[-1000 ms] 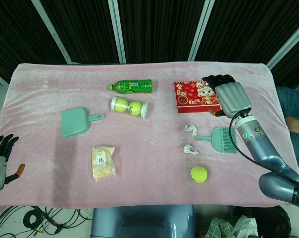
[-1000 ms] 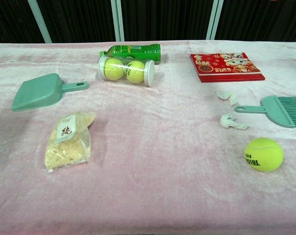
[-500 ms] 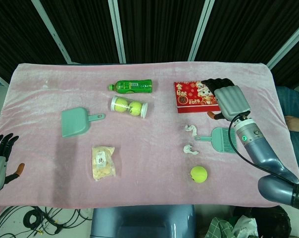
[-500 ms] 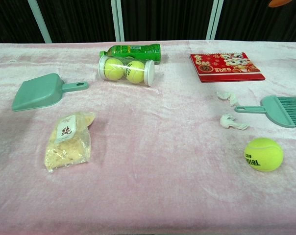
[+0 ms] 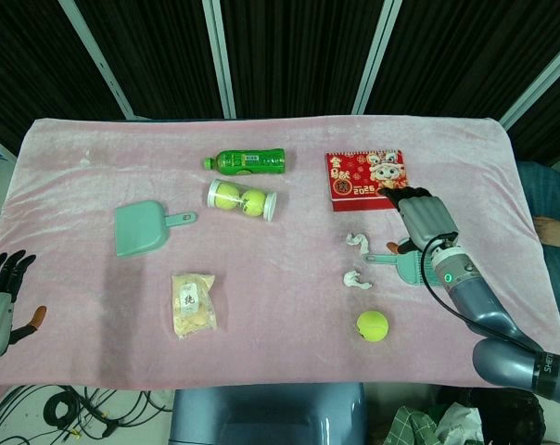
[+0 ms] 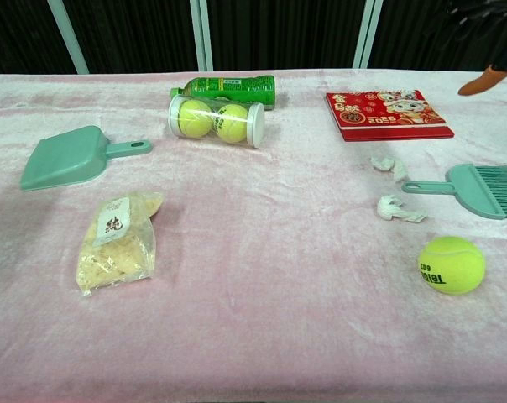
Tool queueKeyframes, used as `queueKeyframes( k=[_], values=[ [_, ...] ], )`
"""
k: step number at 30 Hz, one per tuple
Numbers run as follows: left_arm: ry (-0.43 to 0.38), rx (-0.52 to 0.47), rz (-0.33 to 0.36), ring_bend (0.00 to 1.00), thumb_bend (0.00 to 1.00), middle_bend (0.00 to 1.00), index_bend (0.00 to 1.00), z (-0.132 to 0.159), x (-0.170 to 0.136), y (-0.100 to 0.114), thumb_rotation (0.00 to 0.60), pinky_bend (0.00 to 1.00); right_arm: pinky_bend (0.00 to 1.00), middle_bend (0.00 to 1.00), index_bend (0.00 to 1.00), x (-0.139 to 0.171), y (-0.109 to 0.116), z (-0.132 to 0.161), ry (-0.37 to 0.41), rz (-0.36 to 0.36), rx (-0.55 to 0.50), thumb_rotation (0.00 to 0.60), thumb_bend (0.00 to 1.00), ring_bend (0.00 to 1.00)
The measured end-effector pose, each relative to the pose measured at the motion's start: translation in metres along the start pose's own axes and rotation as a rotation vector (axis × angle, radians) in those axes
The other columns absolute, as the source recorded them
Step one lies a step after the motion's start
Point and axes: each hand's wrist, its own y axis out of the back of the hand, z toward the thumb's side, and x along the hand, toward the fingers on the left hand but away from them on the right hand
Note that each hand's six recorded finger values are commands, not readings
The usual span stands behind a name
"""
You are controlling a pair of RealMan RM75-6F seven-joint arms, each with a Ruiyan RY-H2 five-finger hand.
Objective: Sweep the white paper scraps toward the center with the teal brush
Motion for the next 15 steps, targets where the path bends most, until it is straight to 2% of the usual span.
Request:
queueKeyframes(
  k=[11,15],
  values=[
    [0.0,0.001,-0.006,0.01,0.31,0.08,0.11,0.0,0.0,0.0,0.6,0.05,0.15,0.31,0.28,0.002,-0.071,0.008,-0.048,0.078,-0.053,0.6,0.12,0.16],
    [0.002,-0.002,-0.005,0.01,0.31,0.08,0.11,-0.001,0.0,0.0,0.6,0.05,0.15,0.32,0.29,-0.004,-0.093,0.009,-0.069,0.078,-0.071,0.6,0.12,0.16]
  ],
)
